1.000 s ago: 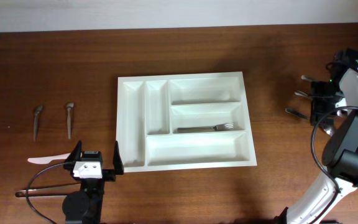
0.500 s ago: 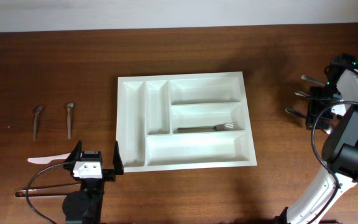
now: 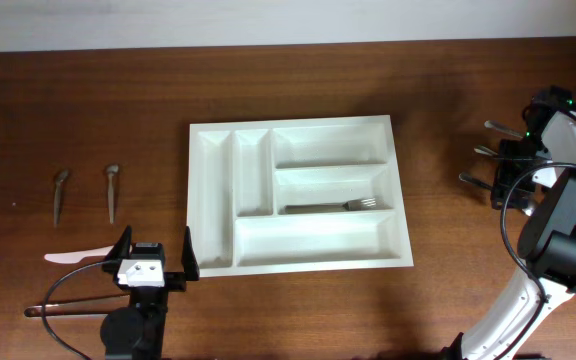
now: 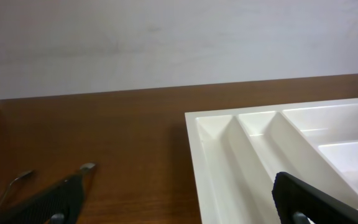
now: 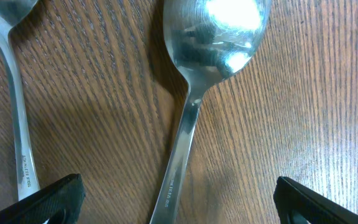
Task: Pack container
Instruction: 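Lower the right gripper and grasp a silver spoon handle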
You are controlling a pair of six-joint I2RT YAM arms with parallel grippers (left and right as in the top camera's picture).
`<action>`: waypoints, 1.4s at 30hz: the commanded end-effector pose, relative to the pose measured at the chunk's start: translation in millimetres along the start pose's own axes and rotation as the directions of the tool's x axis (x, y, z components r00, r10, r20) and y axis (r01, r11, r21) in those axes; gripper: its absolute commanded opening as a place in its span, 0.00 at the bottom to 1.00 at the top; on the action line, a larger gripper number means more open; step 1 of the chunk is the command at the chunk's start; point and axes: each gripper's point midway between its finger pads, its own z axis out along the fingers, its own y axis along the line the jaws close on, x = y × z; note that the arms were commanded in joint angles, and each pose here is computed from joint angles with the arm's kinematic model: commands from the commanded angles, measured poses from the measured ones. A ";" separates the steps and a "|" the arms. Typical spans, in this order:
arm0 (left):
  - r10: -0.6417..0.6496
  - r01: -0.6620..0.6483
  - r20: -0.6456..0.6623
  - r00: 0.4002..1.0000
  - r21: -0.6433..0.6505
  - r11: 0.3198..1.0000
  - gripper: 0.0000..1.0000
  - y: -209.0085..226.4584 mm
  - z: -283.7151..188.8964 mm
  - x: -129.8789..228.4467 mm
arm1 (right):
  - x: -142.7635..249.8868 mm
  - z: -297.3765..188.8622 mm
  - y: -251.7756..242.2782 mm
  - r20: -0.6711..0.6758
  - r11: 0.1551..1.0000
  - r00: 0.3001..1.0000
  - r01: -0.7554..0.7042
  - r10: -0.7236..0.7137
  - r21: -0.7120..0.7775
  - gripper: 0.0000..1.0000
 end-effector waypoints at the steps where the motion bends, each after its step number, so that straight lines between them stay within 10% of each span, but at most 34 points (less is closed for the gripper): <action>1: 0.016 -0.016 0.000 1.000 0.000 1.000 0.99 -0.3 -0.3 0.8 | -5.4 7.9 0.3 0.017 1.000 1.000 -0.023 0.022 0.018 0.99; 42: 0.016 -0.016 0.000 1.000 0.000 1.000 0.99 -0.3 -0.3 0.8 | -5.1 31.6 -9.3 0.025 0.998 1.000 -0.019 0.017 0.067 0.99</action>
